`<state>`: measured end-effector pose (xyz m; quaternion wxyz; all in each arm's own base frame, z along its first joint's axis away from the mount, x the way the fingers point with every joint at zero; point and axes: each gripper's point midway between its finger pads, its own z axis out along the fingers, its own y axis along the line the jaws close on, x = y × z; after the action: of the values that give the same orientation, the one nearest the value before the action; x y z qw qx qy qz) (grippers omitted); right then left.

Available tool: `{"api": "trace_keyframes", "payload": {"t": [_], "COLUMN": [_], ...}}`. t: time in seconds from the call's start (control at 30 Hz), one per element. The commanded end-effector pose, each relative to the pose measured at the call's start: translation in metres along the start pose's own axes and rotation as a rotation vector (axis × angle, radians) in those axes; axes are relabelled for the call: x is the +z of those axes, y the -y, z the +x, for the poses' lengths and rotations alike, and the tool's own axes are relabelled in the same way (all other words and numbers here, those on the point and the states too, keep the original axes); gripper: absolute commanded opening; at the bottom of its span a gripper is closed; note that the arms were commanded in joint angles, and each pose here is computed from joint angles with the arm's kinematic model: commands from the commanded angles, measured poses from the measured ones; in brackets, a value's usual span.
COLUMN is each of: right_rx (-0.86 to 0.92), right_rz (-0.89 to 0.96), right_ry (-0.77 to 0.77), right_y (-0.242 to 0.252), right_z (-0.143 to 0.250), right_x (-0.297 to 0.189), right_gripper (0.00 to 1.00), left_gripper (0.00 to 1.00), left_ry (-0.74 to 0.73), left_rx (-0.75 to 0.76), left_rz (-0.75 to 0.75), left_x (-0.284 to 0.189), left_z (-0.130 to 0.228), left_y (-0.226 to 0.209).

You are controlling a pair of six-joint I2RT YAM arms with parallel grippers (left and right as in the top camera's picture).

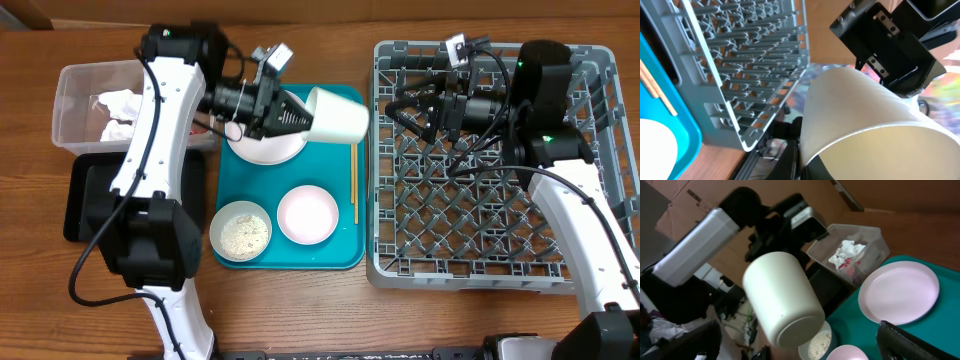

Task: Sort waste into correct bins and load items into the dishwasher
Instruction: 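Hand the white cup from the left gripper to the right gripper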

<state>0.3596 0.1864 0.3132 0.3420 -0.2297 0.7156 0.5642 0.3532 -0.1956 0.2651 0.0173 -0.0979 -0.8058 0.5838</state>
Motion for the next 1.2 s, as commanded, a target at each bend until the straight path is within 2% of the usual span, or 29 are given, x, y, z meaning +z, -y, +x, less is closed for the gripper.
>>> {"api": "trace_keyframes", "payload": {"t": [0.0, 0.1, 0.47, 0.53, 0.7, 0.93, 1.13, 1.17], "right_rx": [0.004, -0.002, 0.002, 0.002, -0.006, -0.010, 0.004, 0.008], "right_rz": [-0.073, -0.083, -0.023, -0.017, -0.029, -0.049, -0.047, -0.045], "right_ry": [-0.028, -0.043, -0.071, -0.073, -0.085, -0.103, -0.110, -0.112], "right_y": [-0.019, -0.024, -0.024, -0.024, -0.029, -0.036, -0.035, -0.034], "right_z": [0.002, 0.005, 0.017, 0.018, 0.021, 0.027, 0.029, 0.030], "right_x": [0.003, 0.012, 0.042, 0.045, 0.052, 0.059, 0.060, 0.060], "right_gripper": [1.00, 1.00, 0.99, 0.95, 0.78, 0.71, 0.70, 0.75], "left_gripper": [0.04, 0.04, 0.04, 0.04, 0.04, 0.04, 0.04, 0.04], "left_ry": [0.060, 0.069, 0.050, 0.050, 0.043, 0.039, 0.039, 0.039], "left_rx": [0.094, 0.080, 0.081, 0.081, 0.082, 0.083, 0.083, 0.083], "left_rz": [0.187, 0.238, 0.262, 0.262, 0.262, 0.263, 0.263, 0.263], "left_x": [0.000, 0.005, 0.015, 0.015, 0.017, 0.019, 0.019, 0.019], "left_z": [0.003, 0.005, 0.009, 0.009, 0.010, 0.010, 0.010, 0.010], "left_y": [0.011, 0.009, 0.014, 0.014, 0.014, 0.015, 0.015, 0.015]}}
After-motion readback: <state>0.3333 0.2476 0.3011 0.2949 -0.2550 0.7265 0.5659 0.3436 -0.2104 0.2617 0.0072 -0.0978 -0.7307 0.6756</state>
